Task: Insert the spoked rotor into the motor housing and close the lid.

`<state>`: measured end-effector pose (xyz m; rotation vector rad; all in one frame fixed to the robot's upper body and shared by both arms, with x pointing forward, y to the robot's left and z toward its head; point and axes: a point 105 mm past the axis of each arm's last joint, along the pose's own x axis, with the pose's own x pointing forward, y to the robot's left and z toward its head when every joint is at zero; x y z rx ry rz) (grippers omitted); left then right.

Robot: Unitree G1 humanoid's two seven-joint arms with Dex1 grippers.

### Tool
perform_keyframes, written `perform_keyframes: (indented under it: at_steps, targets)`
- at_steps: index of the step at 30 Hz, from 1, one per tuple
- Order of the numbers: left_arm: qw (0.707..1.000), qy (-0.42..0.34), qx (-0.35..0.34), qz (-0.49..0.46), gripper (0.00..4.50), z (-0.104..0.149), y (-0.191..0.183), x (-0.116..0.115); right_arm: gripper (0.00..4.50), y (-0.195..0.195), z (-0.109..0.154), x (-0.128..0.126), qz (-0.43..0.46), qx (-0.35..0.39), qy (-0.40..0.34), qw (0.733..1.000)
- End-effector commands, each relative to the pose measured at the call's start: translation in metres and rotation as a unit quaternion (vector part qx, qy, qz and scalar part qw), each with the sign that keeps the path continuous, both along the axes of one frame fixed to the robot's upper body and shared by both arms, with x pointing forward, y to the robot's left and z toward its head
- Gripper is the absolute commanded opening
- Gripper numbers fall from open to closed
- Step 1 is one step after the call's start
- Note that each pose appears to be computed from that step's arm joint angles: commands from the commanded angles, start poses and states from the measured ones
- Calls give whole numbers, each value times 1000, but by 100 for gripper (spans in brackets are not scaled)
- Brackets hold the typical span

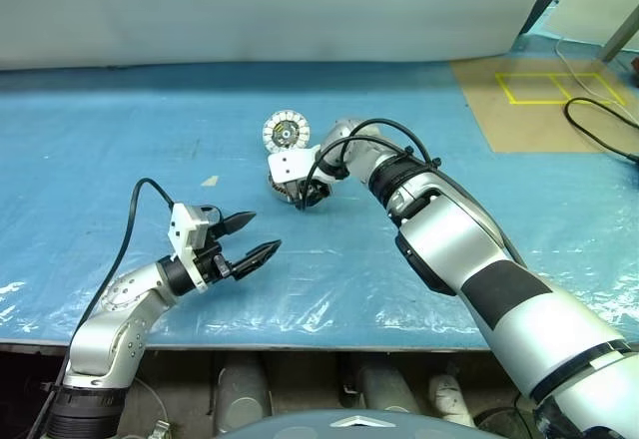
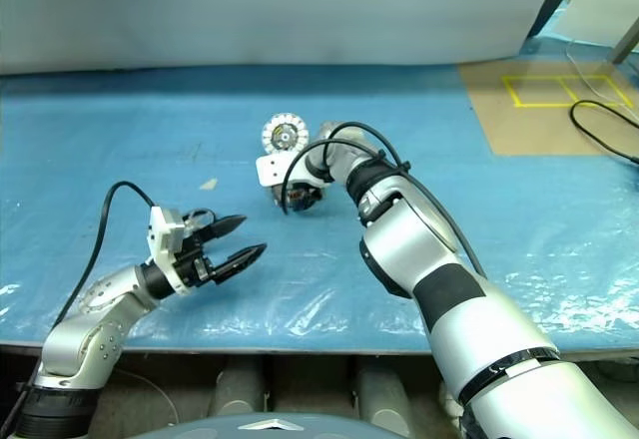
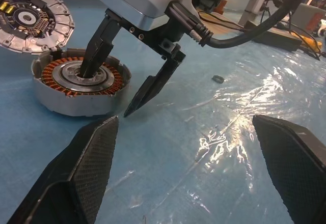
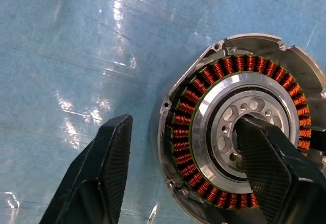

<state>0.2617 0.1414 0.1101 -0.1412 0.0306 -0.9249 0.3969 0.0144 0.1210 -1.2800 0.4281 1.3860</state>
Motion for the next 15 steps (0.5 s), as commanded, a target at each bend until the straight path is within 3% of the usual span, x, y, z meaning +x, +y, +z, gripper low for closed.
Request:
perform_keyframes:
  at_steps: [1, 15]
  targets:
    - [1000, -25, -3, -10, 445, 13, -6, -1, 332, 7, 10, -4, 22, 6, 6, 1000]
    - [999, -27, -14, -23, 445, 28, -8, 7, 332, -21, -4, -33, 50, 17, 118, 992]
